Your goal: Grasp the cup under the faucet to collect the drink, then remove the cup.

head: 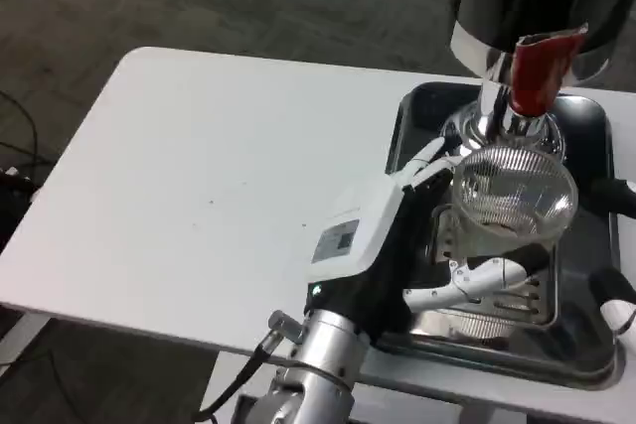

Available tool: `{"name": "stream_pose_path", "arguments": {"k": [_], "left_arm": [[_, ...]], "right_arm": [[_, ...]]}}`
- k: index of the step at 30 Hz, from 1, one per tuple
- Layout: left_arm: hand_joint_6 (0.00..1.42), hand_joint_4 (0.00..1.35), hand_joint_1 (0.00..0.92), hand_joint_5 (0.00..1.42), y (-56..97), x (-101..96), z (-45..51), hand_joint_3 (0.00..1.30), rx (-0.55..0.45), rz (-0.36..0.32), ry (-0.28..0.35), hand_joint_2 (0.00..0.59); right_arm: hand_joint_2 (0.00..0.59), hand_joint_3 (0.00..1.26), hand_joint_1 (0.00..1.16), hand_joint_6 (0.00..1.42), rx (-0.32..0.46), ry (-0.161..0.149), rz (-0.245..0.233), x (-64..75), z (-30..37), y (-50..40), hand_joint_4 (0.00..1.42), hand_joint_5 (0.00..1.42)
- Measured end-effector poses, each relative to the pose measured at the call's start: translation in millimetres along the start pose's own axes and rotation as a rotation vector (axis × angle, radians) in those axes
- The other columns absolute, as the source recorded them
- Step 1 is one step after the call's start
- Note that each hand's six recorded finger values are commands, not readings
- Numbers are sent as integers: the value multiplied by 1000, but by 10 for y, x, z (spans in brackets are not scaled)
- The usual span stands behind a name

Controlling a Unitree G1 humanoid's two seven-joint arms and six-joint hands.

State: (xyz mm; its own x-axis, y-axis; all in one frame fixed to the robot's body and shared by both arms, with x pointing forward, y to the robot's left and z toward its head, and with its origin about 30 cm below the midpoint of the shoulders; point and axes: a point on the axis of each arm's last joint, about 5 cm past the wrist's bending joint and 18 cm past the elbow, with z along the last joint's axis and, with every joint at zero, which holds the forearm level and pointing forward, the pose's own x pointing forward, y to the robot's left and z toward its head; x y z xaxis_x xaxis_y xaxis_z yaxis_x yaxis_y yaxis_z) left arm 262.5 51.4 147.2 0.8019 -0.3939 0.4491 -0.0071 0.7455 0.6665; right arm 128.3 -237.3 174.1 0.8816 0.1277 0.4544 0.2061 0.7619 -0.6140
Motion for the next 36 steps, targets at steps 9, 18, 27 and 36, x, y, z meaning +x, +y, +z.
{"name": "stream_pose_path", "arguments": {"k": [9,18,27,36], "left_arm": [[216,22,219,219,15,-7,29,221,35,1,-24,36],[201,0,171,208,57,-96,59,150,31,56,-18,6],[212,7,105,208,174,-163,55,128,-8,113,13,0],[291,121,46,249,510,-110,274,165,-170,170,-99,0]], "right_arm": [[390,215,344,67,2,1,-1,-3,2,1,207,158],[390,215,344,67,3,0,-3,-1,5,4,207,158],[390,215,344,67,15,2,-7,-3,8,27,207,158],[394,215,344,67,25,7,-11,4,9,43,215,158]]}}
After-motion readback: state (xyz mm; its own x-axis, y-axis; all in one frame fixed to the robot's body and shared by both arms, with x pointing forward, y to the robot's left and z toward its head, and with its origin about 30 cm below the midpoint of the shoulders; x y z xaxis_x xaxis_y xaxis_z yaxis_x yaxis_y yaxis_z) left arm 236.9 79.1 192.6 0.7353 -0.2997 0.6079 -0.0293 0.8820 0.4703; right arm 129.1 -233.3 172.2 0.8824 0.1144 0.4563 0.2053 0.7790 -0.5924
